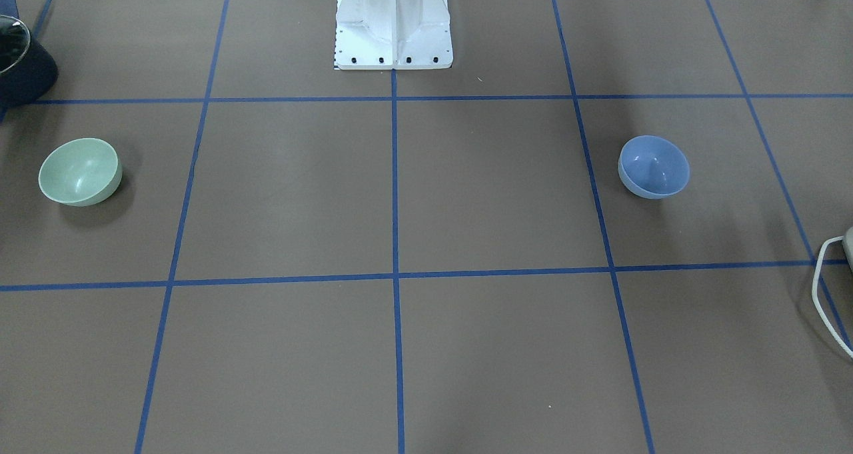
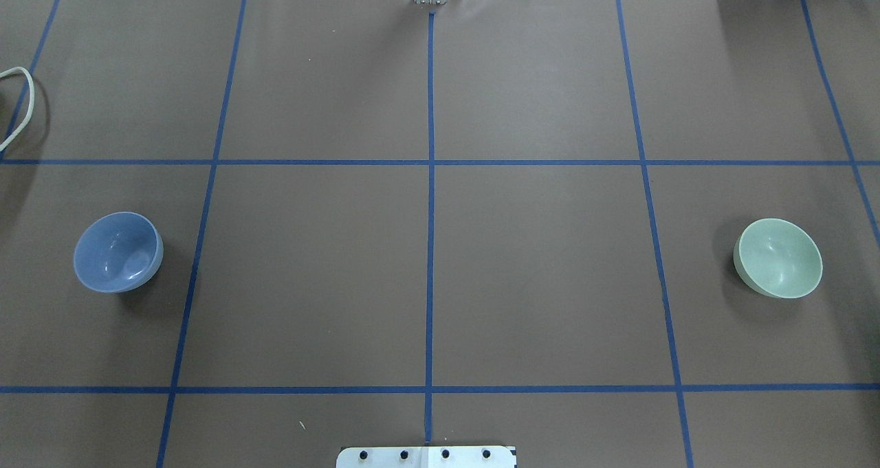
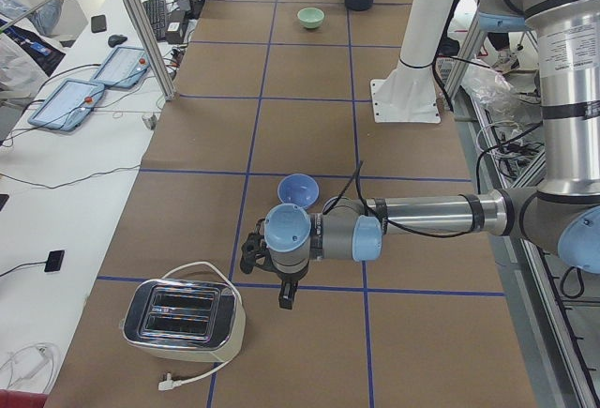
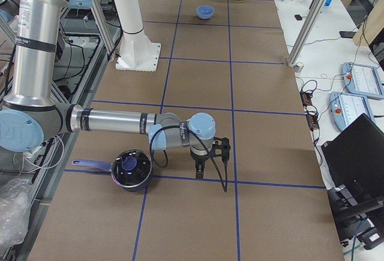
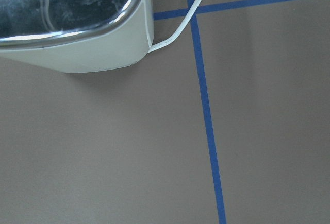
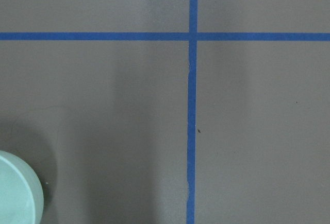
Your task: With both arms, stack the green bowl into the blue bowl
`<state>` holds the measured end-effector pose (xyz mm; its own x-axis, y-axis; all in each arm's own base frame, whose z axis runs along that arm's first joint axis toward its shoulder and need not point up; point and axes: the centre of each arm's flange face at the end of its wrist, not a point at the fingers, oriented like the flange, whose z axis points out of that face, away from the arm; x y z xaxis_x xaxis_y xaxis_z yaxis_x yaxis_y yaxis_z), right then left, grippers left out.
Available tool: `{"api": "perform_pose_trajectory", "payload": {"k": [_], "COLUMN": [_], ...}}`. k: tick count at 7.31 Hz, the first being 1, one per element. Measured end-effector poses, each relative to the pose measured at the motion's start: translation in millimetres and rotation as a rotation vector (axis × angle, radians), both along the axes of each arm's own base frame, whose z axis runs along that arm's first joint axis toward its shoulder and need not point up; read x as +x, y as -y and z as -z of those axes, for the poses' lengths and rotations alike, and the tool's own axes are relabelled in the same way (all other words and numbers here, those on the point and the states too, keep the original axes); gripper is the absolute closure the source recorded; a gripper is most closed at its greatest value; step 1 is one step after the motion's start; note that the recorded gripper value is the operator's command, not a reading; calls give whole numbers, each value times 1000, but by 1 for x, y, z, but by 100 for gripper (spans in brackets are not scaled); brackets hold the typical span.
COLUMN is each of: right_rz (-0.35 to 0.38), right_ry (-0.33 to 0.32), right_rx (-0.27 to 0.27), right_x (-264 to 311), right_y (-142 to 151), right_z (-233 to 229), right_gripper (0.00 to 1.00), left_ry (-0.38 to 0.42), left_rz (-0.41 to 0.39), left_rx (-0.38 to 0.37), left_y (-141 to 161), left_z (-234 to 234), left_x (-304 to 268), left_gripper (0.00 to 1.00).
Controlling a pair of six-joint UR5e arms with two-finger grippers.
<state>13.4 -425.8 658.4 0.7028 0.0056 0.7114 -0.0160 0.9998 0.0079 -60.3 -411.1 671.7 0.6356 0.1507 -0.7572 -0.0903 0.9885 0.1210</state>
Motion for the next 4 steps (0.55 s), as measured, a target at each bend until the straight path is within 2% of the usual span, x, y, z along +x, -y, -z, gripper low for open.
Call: {"api": "perform_pose_trajectory", "payload": {"k": [2, 4], "right_rz": [-5, -7], "right_ry": [-3, -1], "right_rx": [1, 10], "right_x": [0, 0], "right_y": [1, 3], "right_z": [0, 3], "right_gripper": [0, 0], "left_ry": [-58, -71], "left_rz": [13, 59], "left_rx": [-20, -53], "left_y": [-5, -1], "left_z": [3, 19], "left_x": [4, 6], "left_gripper": [1, 1]}}
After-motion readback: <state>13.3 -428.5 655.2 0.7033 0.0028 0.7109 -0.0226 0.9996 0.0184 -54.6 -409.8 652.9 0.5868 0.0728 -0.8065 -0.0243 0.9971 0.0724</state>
